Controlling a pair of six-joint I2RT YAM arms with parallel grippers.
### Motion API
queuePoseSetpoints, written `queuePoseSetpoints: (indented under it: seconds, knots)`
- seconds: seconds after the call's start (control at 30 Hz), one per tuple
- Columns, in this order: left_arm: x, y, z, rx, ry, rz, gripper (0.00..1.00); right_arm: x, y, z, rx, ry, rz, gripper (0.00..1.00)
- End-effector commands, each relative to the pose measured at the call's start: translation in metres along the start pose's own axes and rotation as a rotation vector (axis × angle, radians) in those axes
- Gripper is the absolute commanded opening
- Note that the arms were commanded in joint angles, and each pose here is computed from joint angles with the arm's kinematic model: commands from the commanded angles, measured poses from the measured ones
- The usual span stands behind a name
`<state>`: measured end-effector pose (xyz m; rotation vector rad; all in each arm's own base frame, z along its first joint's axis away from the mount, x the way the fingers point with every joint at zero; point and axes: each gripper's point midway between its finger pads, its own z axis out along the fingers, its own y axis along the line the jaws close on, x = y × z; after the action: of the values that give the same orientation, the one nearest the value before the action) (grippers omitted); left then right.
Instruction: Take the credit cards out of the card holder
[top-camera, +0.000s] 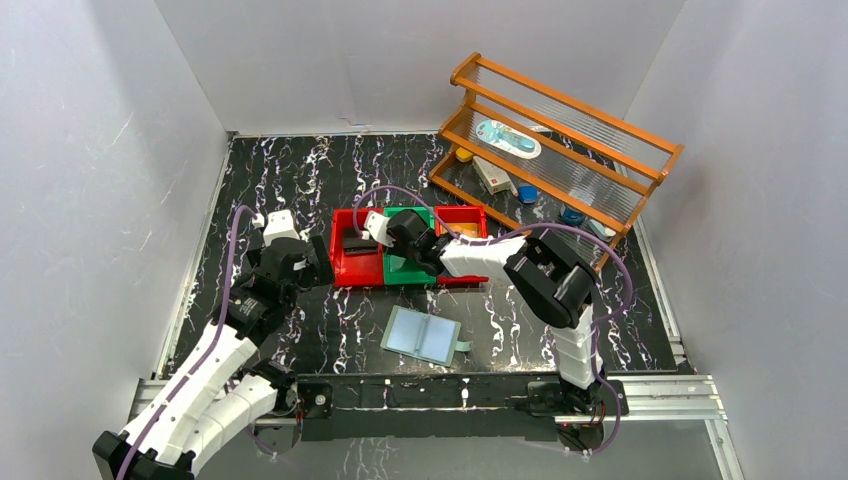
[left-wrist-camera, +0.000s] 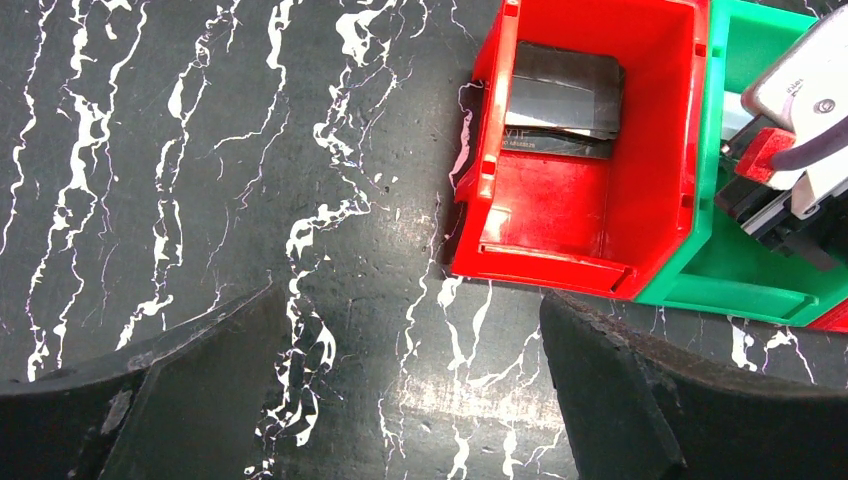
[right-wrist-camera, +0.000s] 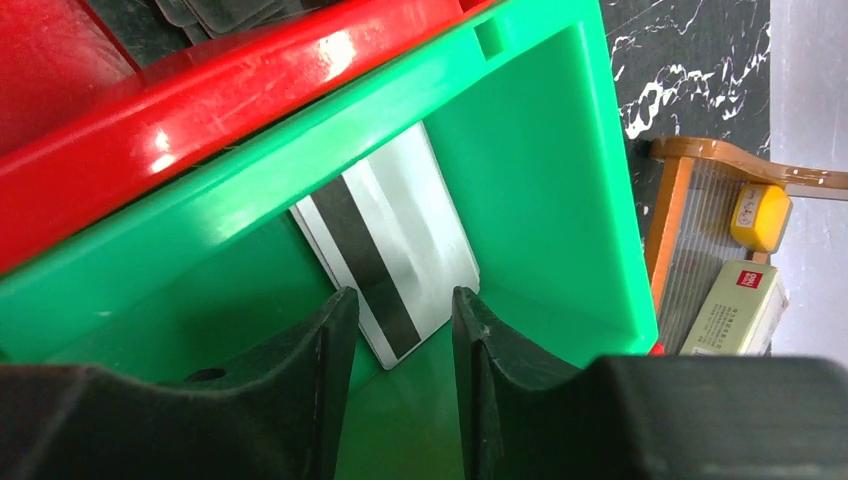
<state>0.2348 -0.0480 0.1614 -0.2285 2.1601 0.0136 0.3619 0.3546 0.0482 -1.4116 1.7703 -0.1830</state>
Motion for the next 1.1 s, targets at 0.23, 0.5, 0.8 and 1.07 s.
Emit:
queuePoseSetpoints:
  seconds: [0.23, 0.5, 0.8, 1.07]
  knots:
    - [-0.011, 0.002, -0.005, -0.003, -0.03, -0.008, 0.98, -0.062, -0.04, -0.071, -0.005, -0.22, 0.318, 0.6]
    - [-0.016, 0.006, -0.009, -0.011, -0.06, -0.028, 0.98, -0.067, -0.032, -0.128, -0.095, -0.231, 0.851, 0.77]
    - [-0.016, 0.005, -0.01, -0.007, -0.062, -0.032, 0.98, -0.041, 0.013, -0.138, -0.117, -0.052, 1.338, 0.84]
    - [-0.016, 0.004, -0.011, 0.001, -0.065, -0.035, 0.98, -0.015, 0.082, -0.158, 0.218, 0.182, 1.267, 0.86]
